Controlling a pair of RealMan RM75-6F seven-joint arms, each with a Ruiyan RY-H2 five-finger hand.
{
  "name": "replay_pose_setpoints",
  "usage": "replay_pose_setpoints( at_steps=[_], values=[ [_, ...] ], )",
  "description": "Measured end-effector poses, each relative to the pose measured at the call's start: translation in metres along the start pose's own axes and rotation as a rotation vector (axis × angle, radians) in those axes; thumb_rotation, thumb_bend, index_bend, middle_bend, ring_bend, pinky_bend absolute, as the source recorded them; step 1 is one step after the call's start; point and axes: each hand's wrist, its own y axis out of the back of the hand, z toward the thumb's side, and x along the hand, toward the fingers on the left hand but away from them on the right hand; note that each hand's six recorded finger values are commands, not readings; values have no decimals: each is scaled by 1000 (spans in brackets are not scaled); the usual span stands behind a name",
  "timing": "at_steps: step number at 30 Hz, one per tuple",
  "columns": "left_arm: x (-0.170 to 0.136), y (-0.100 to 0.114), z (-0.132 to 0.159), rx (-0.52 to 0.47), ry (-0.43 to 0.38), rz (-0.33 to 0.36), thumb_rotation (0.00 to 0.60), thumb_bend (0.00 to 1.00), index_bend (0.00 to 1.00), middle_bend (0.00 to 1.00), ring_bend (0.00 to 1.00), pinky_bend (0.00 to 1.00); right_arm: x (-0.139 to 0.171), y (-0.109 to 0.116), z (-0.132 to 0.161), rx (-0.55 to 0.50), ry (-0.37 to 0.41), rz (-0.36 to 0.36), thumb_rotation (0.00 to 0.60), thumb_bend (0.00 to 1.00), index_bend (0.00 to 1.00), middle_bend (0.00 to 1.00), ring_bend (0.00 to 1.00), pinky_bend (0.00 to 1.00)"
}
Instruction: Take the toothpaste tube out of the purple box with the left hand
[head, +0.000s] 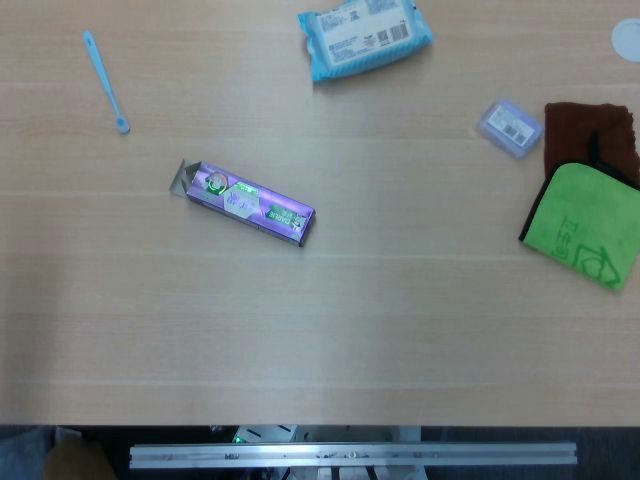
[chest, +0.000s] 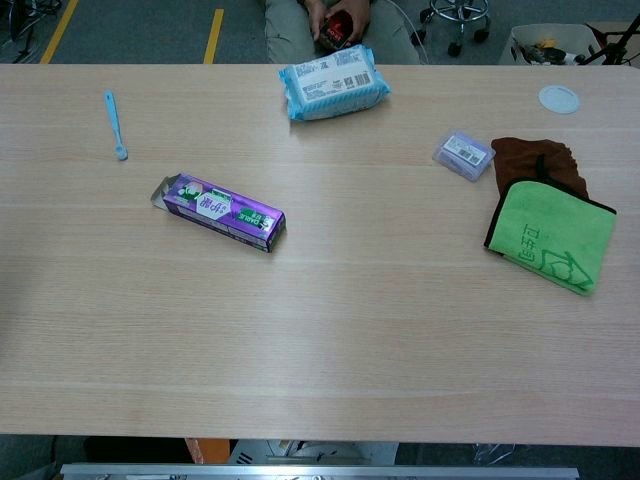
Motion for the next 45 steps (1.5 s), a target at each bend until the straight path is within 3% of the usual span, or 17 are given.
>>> replay_pose_setpoints(
  at_steps=[13, 22, 29, 35, 45],
  values=[
    [16, -2, 23, -11, -116, -39, 600, 209, 215, 255, 186, 189, -14, 15, 10, 17, 24, -37, 600, 260, 401, 429, 434, 458],
    [41, -16, 69, -28, -288, -142, 600, 209, 51, 160, 144, 180, -23, 25, 17, 21, 41, -52, 600, 259, 390, 428, 434, 458],
    [64, -39, 119, -9, -452, -257, 600, 209, 47, 135, 129, 167, -26, 30, 20, 24, 48, -57, 600, 260, 390, 428, 434, 459],
    [82, -61, 160, -4, -547, -333, 600, 208, 35, 113, 99, 156, -24, 30, 17, 20, 42, -49, 600, 259, 390, 428, 434, 458],
    [105, -93, 194, 73, -584, -405, 600, 209, 56, 138, 101, 155, -24, 27, 16, 16, 44, -41, 600, 259, 390, 428, 434, 458]
  ],
)
